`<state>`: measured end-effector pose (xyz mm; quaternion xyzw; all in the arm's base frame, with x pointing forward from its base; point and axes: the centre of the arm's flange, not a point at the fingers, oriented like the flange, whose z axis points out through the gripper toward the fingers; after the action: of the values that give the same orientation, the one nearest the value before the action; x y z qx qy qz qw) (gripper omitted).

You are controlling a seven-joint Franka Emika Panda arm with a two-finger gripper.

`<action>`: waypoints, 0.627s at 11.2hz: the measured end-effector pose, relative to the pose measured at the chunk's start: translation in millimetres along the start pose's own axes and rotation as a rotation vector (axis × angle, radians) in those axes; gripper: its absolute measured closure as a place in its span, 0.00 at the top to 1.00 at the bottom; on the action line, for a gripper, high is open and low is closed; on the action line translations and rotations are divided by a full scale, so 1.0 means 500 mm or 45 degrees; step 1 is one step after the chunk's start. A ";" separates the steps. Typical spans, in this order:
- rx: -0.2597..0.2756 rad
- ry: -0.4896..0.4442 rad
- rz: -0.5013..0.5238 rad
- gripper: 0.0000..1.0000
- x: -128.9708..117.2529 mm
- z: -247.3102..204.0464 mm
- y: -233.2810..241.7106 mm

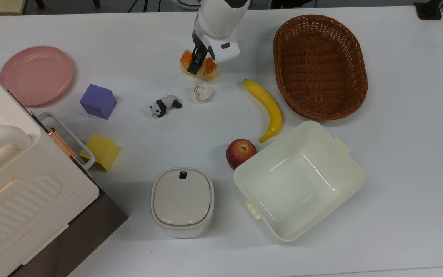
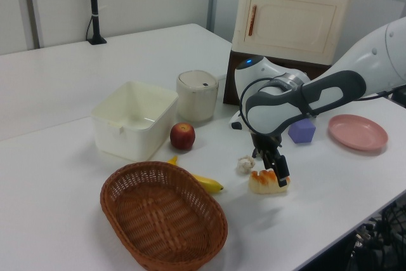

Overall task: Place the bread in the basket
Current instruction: 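Close the gripper on the bread roll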

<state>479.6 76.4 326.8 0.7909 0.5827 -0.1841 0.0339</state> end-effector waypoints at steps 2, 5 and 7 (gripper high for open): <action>-0.046 0.040 0.036 1.00 0.023 0.011 0.012; -0.101 0.065 0.071 1.00 0.040 0.024 0.029; -0.114 0.046 0.061 0.95 0.040 0.028 0.031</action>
<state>495.8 85.7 304.9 0.8055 0.5717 -0.1425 0.0631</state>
